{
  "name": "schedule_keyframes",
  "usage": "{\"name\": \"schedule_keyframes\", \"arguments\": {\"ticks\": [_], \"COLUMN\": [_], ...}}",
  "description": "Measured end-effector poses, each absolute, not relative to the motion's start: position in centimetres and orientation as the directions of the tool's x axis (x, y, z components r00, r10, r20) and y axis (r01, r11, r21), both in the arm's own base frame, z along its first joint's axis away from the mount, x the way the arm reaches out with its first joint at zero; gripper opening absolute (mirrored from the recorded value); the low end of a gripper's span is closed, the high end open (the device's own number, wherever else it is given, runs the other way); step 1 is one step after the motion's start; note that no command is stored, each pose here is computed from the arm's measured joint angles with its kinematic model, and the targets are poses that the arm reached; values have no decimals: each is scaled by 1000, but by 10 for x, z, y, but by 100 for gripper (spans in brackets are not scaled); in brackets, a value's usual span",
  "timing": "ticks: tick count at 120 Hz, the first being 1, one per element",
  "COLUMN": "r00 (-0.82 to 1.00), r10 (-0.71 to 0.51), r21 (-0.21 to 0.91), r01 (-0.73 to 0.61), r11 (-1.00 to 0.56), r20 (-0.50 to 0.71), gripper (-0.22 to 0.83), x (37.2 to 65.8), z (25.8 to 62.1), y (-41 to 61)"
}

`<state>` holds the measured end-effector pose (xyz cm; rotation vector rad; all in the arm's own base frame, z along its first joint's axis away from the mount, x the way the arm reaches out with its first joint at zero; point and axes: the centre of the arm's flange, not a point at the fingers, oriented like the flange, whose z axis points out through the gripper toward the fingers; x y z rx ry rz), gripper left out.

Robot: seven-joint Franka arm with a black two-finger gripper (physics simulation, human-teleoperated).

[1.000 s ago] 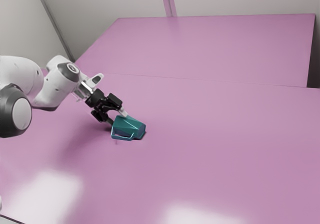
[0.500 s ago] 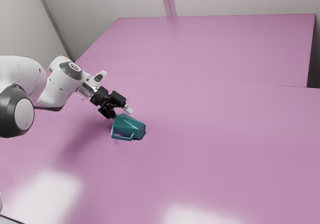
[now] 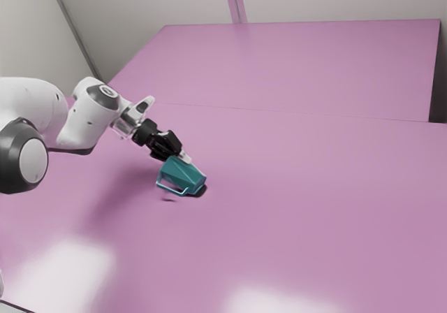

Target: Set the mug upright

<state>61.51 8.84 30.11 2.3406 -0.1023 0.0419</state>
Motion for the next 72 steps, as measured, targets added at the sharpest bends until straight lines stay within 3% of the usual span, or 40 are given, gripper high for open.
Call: {"name": "schedule_keyframes", "arguments": {"ticks": [18,38,72], "r00": [993,988,958], "r10": [-84,-126,-276], "r21": [720,703,533], "r01": [-117,-153,-273], "r11": [-684,-694,-801], "r20": [81,91,76], "gripper": [-12,-15,-17], "x": [618,617,615], "z": [308,318,339], "y": [69,51,21]}}
